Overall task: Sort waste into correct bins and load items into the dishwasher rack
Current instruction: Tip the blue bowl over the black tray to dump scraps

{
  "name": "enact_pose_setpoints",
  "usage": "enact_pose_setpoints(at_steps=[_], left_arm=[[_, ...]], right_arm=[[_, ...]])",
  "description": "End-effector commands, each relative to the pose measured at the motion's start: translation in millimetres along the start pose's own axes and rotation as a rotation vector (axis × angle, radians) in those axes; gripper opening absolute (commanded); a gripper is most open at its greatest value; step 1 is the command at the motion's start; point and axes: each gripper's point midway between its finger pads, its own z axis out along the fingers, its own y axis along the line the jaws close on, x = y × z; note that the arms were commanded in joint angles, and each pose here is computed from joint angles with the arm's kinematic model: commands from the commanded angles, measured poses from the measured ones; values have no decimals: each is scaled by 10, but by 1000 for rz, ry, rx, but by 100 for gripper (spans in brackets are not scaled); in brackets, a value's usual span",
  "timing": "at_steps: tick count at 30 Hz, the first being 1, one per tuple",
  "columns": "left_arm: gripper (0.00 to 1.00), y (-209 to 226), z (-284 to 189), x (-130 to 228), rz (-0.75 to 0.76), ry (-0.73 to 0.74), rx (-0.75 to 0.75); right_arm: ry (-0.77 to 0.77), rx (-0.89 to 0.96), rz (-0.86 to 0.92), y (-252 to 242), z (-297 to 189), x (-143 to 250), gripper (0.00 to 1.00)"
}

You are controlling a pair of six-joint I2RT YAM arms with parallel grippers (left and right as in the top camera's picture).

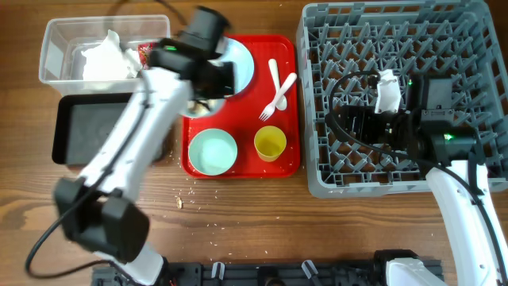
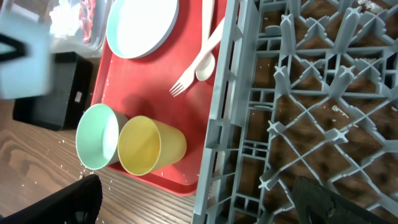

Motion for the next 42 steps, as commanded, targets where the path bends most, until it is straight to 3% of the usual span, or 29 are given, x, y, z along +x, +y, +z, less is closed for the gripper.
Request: enact_pose_setpoints(at_steps=[1, 5, 6, 13, 17, 23, 30, 42], left_arm=[[4, 544, -215, -37, -110, 40, 20], [4, 1072, -266, 74, -167, 118, 172], [4, 1268, -255, 104, -191, 111, 271], [4, 1984, -56, 93, -437, -79, 727], [4, 2161, -18, 37, -551, -130, 904], [4, 2170, -469, -166, -602, -271, 1208], [4, 2369, -531, -140, -837, -178, 1241], [4, 2381, -537, -129, -901, -140, 1252]], right_arm=[[-7, -4, -2, 23, -8, -48, 100], [-7, -4, -5, 23, -8, -48, 100], [-7, -4, -5, 23, -8, -48, 100], [-5, -4, -4, 22, -8, -43, 100], [-4, -4, -3, 22, -8, -40, 100], [3, -3, 1, 21, -7, -21, 100], [2, -3, 1, 20, -8, -24, 100], [12, -2, 6, 17, -8, 1, 100]])
